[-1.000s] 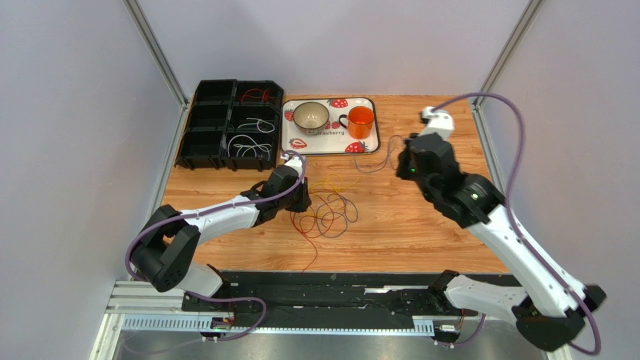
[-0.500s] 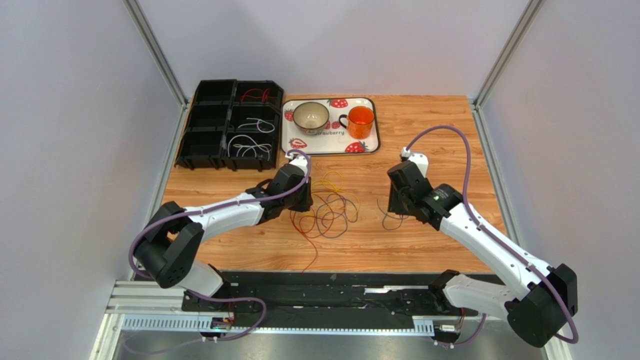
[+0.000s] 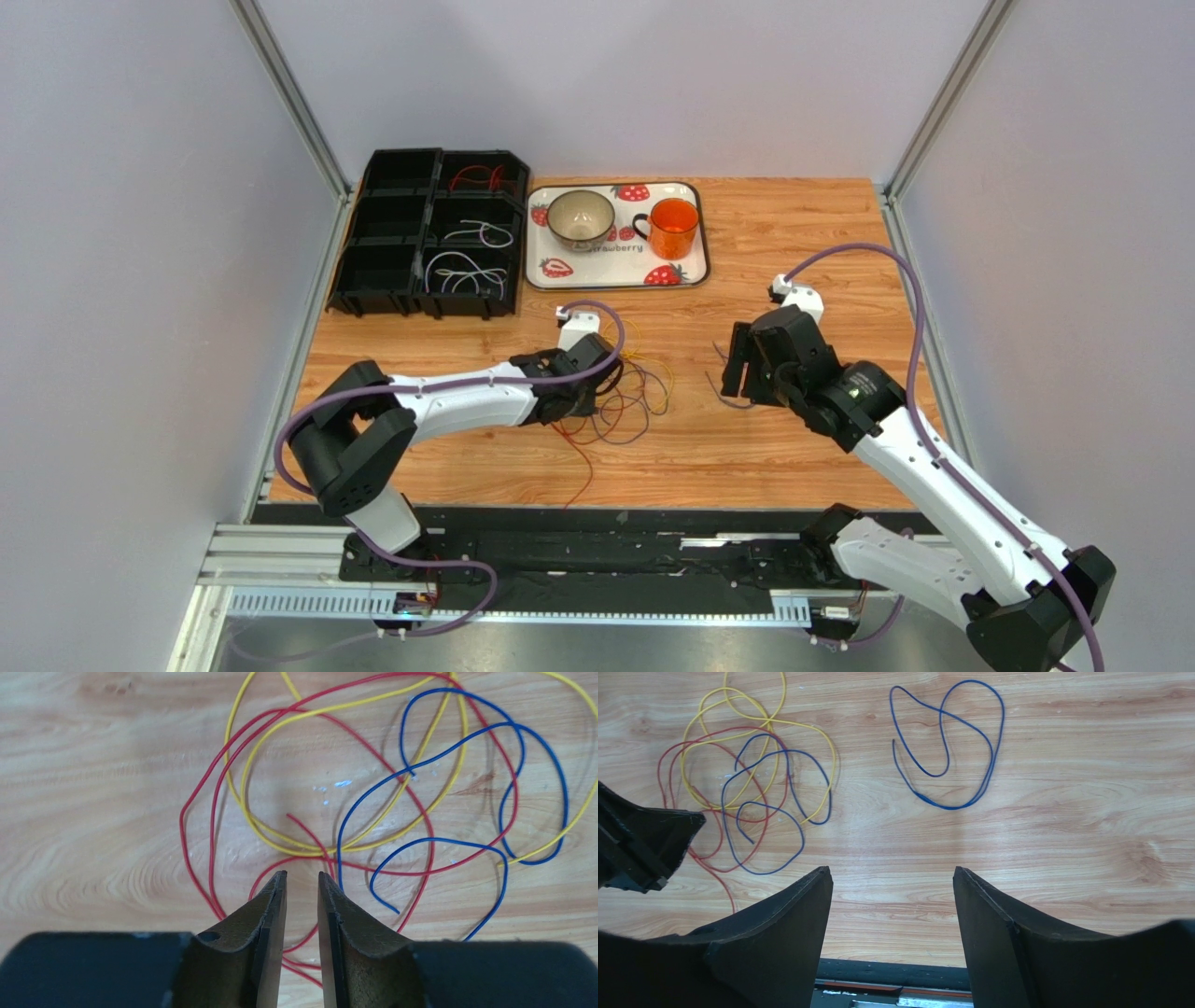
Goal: Untangle the cables
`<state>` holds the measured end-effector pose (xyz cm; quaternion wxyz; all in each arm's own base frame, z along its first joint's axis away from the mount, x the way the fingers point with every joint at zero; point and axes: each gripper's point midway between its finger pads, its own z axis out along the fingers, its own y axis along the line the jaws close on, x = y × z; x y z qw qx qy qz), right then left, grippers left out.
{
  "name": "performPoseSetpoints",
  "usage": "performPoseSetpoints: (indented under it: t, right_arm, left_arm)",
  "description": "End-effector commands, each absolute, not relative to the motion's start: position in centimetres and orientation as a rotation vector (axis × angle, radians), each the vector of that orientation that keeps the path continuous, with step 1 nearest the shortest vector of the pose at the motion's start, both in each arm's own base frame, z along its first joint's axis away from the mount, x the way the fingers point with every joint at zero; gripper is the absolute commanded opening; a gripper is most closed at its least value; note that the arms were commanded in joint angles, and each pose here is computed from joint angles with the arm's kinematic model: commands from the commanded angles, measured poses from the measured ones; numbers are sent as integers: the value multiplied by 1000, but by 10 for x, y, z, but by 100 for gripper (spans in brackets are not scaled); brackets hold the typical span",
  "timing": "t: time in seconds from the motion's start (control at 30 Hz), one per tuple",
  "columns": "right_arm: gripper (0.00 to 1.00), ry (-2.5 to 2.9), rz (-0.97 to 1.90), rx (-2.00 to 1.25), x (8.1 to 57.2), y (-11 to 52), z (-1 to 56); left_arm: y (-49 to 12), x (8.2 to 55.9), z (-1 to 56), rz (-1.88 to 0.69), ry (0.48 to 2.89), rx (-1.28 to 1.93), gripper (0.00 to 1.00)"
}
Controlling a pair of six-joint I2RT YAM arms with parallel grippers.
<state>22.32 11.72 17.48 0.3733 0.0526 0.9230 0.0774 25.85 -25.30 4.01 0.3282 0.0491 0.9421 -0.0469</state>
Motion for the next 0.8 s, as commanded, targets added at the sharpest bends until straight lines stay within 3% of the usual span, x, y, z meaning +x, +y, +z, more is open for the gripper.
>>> performPoseSetpoints:
  t: [0.0,0.2,0.77]
  right_arm:
    - [67,2372,311,130,218,130,170]
    - [66,2399,351,109,217,139,165]
    - [66,2383,399,87,215,145,165]
  left_arm:
    - [-225,258,44,-9,2422,-108,34]
    - [-204,247,41,69,2429,-241,40]
    - [-212,241,32,45,2461,-267,41]
